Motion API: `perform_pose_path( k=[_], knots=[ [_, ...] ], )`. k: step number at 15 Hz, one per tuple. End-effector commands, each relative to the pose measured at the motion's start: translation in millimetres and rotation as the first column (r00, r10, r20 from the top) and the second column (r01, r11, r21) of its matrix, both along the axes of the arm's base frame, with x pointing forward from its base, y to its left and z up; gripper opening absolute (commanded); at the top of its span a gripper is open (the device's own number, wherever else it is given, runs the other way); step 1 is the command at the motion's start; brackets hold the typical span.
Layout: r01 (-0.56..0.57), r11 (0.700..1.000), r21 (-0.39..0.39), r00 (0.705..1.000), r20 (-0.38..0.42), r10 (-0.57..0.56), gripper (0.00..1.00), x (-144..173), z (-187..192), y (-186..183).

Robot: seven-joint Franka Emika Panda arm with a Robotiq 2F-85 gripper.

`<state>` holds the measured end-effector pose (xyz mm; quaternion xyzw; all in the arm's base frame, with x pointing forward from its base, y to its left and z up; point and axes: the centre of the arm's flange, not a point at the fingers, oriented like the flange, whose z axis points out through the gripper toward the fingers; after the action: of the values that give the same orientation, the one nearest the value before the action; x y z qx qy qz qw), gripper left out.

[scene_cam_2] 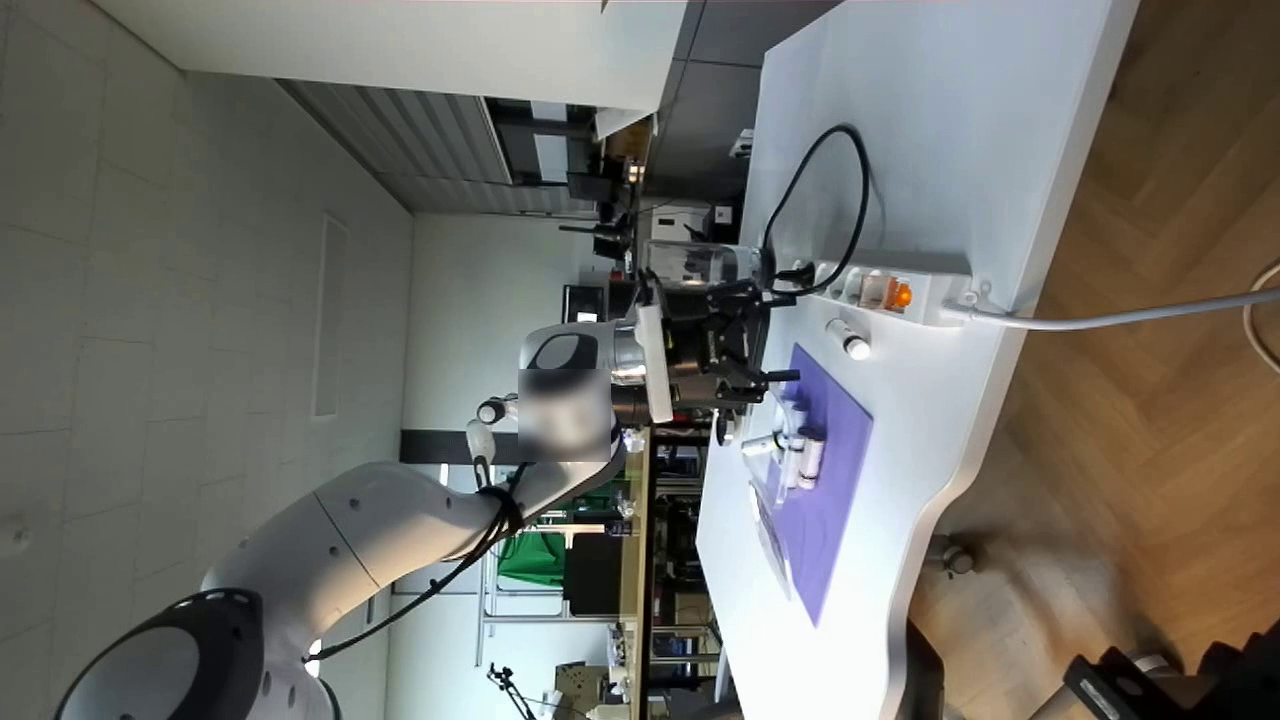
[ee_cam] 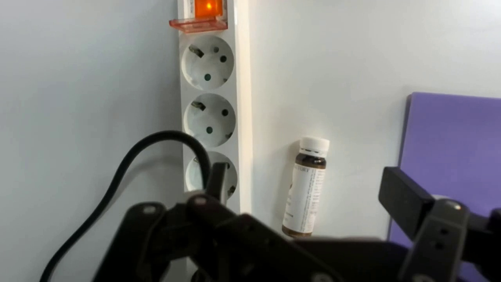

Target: Pick up the bottle from the table and put it inside the clear bowl, turn off the white extension cable, take out one bottle from the clear bowl and place it on the left side of the table

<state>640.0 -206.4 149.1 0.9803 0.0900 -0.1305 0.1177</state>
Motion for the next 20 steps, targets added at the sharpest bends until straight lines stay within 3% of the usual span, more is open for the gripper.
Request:
perform_pose_path(
  k=[1,7,16,17,18,20],
  knots=[
    [-0.005,0.995,0.102,1.0,-0.017,0.007,1.0,-5.5,-17.1,-10.8],
    [-0.025,0.982,0.185,0.999,-0.031,0.032,1.0,-10.3,-36.9,-6.3],
    [0.031,0.983,0.179,0.999,-0.019,-0.028,1.0,-8.5,-58.4,-6.3],
    [0.027,0.985,0.169,1.0,-0.013,-0.025,0.75,-8.4,-59.8,-5.8],
    [0.026,0.987,0.161,1.0,-0.003,-0.026,0.75,-8.3,-60.9,-5.9],
    [0.023,0.988,0.152,0.999,0.02,-0.026,0.6,-7.2,-62.4,-7.3]
  ],
)
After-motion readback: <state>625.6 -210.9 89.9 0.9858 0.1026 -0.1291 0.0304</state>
